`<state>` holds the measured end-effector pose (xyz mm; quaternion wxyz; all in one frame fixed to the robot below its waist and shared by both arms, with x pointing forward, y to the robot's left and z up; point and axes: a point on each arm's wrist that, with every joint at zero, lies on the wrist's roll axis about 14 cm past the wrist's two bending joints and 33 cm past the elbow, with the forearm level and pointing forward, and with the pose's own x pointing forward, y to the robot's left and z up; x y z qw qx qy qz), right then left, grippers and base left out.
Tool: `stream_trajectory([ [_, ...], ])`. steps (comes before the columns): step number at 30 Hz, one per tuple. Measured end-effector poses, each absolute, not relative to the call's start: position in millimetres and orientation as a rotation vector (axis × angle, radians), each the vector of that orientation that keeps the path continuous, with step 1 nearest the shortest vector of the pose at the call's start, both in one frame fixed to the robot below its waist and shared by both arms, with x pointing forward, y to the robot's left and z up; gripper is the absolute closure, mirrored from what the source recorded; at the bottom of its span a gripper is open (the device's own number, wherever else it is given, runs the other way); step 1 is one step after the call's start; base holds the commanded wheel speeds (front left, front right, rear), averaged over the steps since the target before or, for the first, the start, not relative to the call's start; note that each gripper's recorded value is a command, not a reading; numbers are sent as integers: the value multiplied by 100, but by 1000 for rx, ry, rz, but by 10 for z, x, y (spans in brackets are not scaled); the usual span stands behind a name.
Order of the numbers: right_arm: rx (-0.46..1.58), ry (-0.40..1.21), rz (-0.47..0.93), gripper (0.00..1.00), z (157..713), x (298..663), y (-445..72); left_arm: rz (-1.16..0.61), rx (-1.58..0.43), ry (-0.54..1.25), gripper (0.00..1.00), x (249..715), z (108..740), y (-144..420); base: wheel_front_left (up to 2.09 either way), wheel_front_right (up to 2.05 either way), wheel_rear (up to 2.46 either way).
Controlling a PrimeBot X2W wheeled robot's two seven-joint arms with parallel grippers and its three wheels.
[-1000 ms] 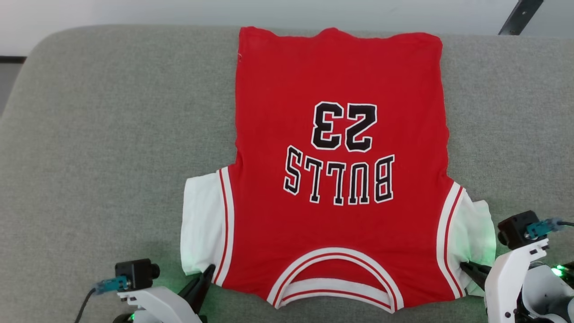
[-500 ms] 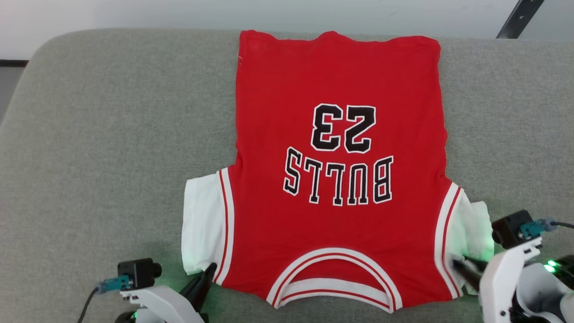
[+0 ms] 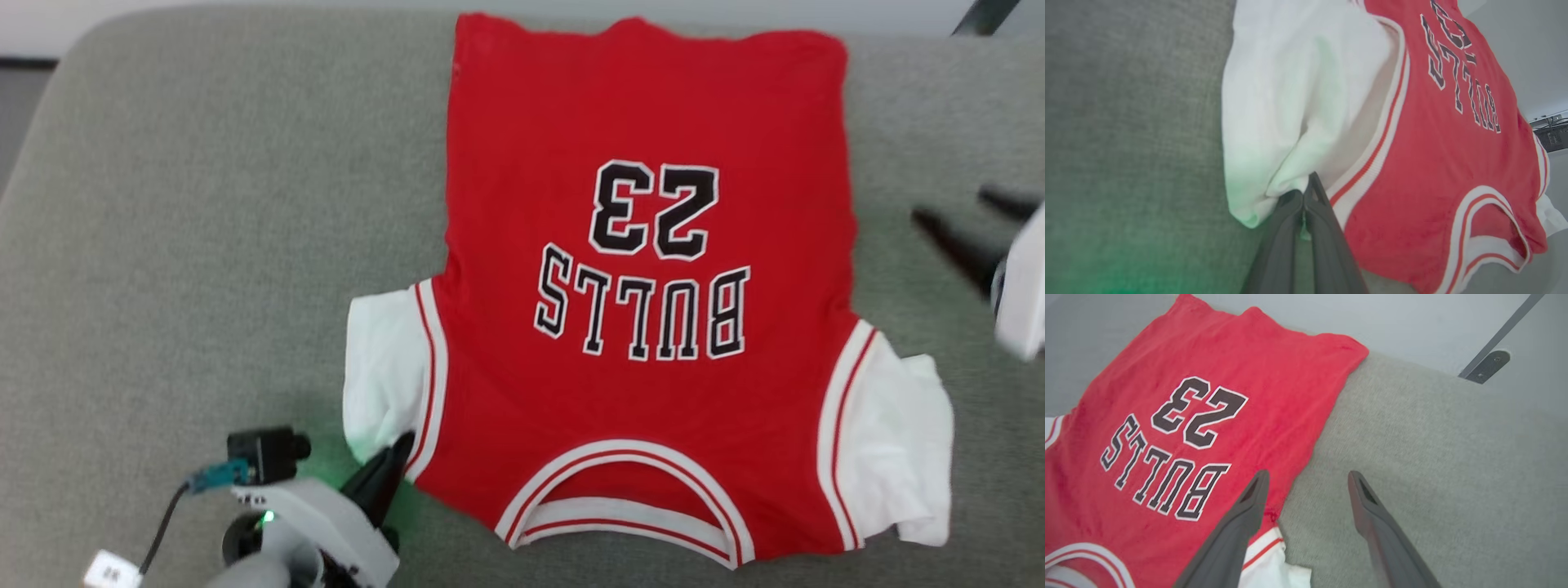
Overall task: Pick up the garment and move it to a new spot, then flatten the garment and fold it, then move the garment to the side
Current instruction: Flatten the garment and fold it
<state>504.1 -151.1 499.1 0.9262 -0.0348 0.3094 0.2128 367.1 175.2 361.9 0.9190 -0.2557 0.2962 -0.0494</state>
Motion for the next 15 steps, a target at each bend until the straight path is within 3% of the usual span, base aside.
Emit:
stream_trajectory([
  [5, -193, 638, 394, 0, 5082, 5644, -1437, -121, -510, 589, 100, 3814, 3657, 1745, 0, 0, 0],
  [11, -189, 650, 322, 0, 5087, 6390, -1322, -133, -509, 572, 100, 3921, 3664, 1734, 0, 0, 0],
  [15, -209, 730, 269, 0, 4814, 6669, -1295, -122, -513, 570, 100, 3913, 3648, 1774, 0, 0, 0],
])
